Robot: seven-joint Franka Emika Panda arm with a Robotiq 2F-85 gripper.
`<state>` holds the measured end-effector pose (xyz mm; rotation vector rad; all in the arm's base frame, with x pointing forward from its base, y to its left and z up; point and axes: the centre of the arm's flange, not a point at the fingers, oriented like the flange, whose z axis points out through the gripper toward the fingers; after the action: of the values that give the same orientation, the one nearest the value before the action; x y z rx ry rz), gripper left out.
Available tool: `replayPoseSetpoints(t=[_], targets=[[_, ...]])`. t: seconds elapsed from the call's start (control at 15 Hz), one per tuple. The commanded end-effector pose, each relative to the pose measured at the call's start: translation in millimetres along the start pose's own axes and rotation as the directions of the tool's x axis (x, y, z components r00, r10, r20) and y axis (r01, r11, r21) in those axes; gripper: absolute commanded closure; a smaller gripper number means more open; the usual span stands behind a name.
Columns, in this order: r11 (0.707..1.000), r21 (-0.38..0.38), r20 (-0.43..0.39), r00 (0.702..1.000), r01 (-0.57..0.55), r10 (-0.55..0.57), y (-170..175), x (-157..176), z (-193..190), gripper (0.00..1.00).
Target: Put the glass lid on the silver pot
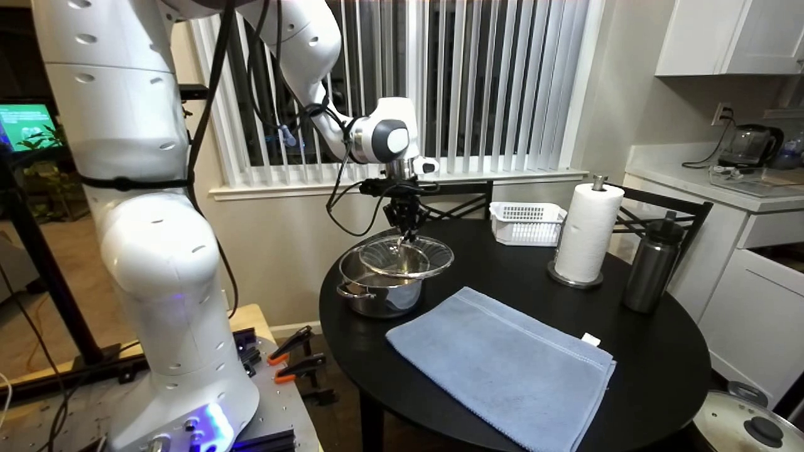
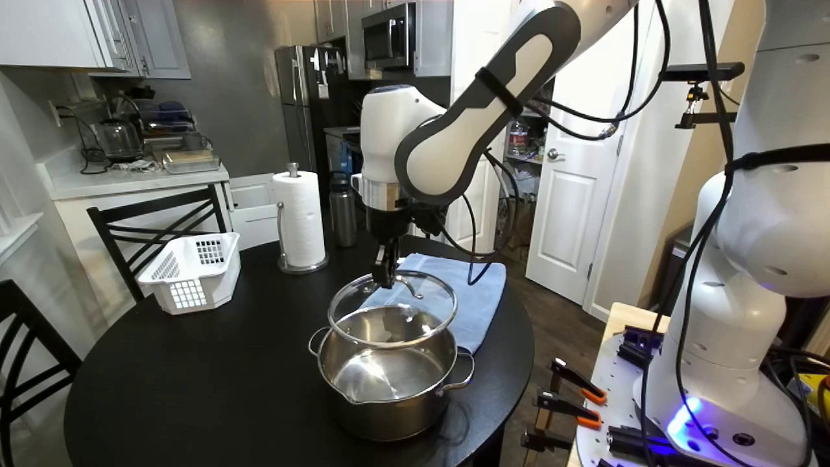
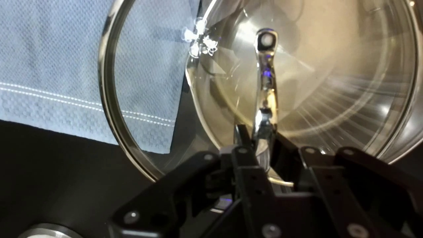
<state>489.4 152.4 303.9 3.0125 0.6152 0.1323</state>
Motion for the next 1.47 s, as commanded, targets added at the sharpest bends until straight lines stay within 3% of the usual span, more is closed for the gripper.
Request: replayPoseSetpoints(t=[0.0,0.67,0.93,1.4], targets=[[1.0,0.001,-0.005,1.0,-0.027,0.027,-16,0,9,0.96],[0.999,-0.023,-0.038,0.999,0.033,-0.033,-85,-20,27,0.96],[0.999,-0.028,-0.053,0.998,0.035,-0.037,-86,-24,26,0.96],[1.0,-0.013,-0.009,1.0,-0.007,0.007,-65,-13,16,0.96]])
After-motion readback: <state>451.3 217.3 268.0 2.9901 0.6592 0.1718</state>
